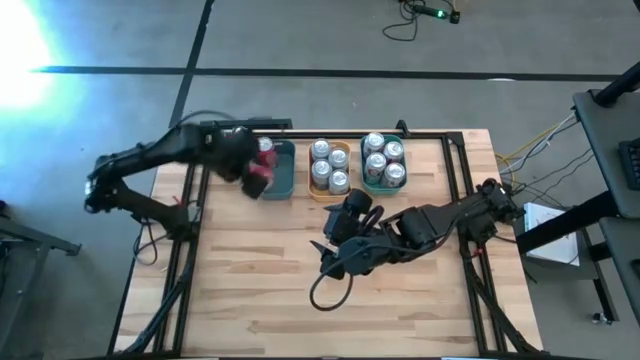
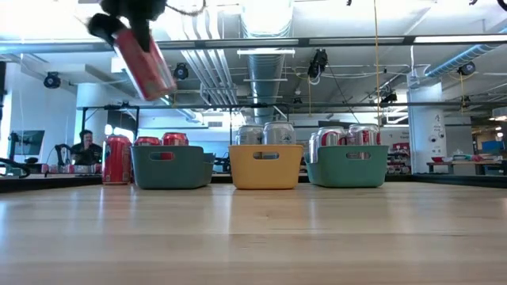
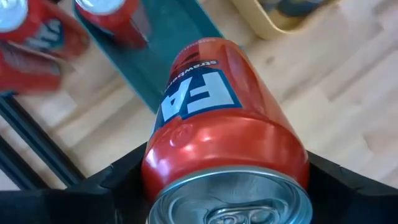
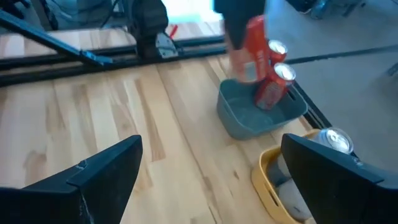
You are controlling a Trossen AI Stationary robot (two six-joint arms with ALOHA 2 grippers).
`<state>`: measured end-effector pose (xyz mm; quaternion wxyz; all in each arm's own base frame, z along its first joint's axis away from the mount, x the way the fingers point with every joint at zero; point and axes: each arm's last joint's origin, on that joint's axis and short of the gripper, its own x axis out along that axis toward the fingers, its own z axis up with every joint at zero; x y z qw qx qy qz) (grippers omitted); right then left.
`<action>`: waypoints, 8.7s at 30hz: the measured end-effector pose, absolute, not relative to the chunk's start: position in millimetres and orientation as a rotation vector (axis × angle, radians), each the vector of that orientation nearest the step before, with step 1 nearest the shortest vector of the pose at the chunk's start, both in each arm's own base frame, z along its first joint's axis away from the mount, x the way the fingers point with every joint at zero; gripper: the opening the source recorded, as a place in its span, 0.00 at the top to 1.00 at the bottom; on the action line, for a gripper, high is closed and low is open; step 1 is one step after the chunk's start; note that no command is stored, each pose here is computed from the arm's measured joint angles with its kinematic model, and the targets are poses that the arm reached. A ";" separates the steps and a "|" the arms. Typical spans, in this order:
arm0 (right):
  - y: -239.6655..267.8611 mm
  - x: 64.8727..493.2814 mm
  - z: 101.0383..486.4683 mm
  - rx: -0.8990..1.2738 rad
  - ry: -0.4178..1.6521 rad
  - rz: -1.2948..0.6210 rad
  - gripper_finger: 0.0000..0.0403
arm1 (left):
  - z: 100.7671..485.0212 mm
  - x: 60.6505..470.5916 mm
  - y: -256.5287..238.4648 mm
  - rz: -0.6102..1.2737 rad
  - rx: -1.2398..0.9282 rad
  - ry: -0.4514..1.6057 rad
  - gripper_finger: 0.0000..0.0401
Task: Sort soda cans
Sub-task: Put the orange soda can into the blue bin, then adjust the blue bin, then adjust the orange soda can, then put the orange soda can into the blue bin
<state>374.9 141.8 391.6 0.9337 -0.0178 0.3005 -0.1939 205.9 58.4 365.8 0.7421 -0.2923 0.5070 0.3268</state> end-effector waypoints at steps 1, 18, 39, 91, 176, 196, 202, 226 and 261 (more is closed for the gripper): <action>142.7 373.5 390.6 -0.037 0.625 -0.398 0.06 | 364.8 210.2 68.5 0.721 -0.643 1.128 0.30; 145.0 368.3 372.5 -0.016 0.711 -0.439 0.06 | 288.1 289.5 128.6 0.724 -0.524 1.484 0.30; 150.0 366.7 372.5 -0.001 0.708 -0.425 0.06 | 238.8 311.0 159.1 0.755 -0.620 1.547 0.29; 158.6 362.3 376.1 0.094 0.716 -0.352 0.06 | 235.5 292.5 130.9 0.789 -0.711 1.293 0.83; 159.4 356.8 373.8 0.161 0.735 -0.406 0.06 | 200.6 249.3 118.8 1.174 -0.820 0.709 0.99; 149.4 360.9 373.7 0.137 0.742 -0.419 0.06 | 190.6 217.1 84.8 0.960 -0.778 0.982 0.99; 149.0 361.1 373.7 0.139 0.742 -0.421 0.06 | 191.3 208.6 83.2 0.994 -0.705 1.058 0.99; 148.4 361.4 373.7 0.139 0.742 -0.422 0.06 | 188.0 249.6 93.8 1.008 -0.929 0.850 0.95; 149.2 361.1 373.7 0.163 0.736 -0.429 0.06 | 265.9 189.8 102.5 0.910 -0.831 0.605 0.75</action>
